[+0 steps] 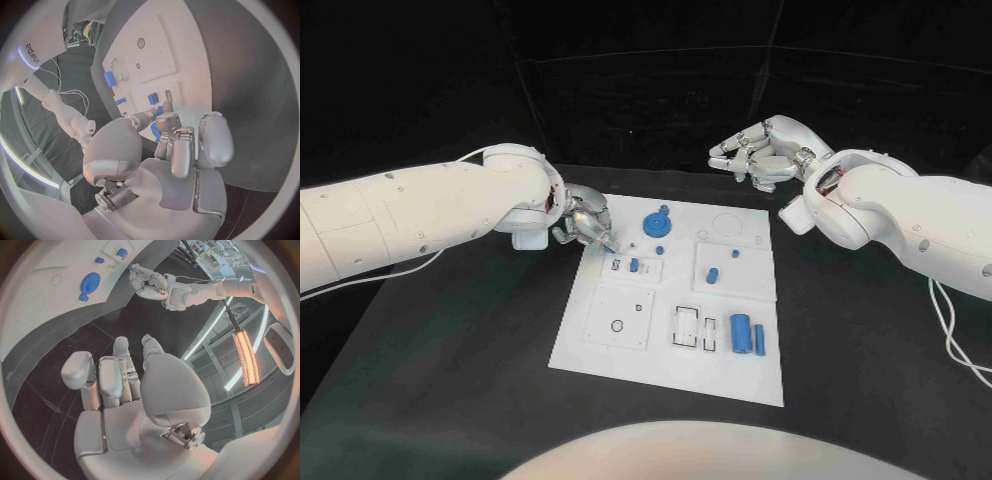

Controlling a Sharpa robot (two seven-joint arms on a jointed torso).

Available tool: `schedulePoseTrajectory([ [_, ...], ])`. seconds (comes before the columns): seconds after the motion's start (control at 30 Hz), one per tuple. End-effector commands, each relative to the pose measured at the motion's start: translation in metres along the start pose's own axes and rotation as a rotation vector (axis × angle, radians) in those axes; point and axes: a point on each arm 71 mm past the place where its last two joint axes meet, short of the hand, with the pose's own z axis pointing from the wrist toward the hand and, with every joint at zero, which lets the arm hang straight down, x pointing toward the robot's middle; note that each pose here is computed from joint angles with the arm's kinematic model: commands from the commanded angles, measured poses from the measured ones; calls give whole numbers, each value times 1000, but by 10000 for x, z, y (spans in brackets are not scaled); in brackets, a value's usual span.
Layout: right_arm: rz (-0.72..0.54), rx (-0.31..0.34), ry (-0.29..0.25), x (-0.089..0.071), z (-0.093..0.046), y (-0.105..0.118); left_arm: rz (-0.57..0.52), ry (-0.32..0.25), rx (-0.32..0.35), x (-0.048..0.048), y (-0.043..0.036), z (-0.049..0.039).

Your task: Assemble the parts on the task board

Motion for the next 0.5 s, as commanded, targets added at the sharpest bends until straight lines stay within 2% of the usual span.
schedulePoseTrajectory([
  [0.03, 4, -10, 6, 1, 6, 17, 26, 172, -15, 69, 8, 32],
  [0.1, 4, -11, 6, 3, 8, 19, 31, 170, -25, 38, 0, 68],
  [0.3, 5, -13, 6, 10, 12, 25, 78, 101, -63, -60, -37, 153],
  [0.5, 5, -13, 6, 10, 11, 27, 98, 43, -65, -69, -91, 196],
])
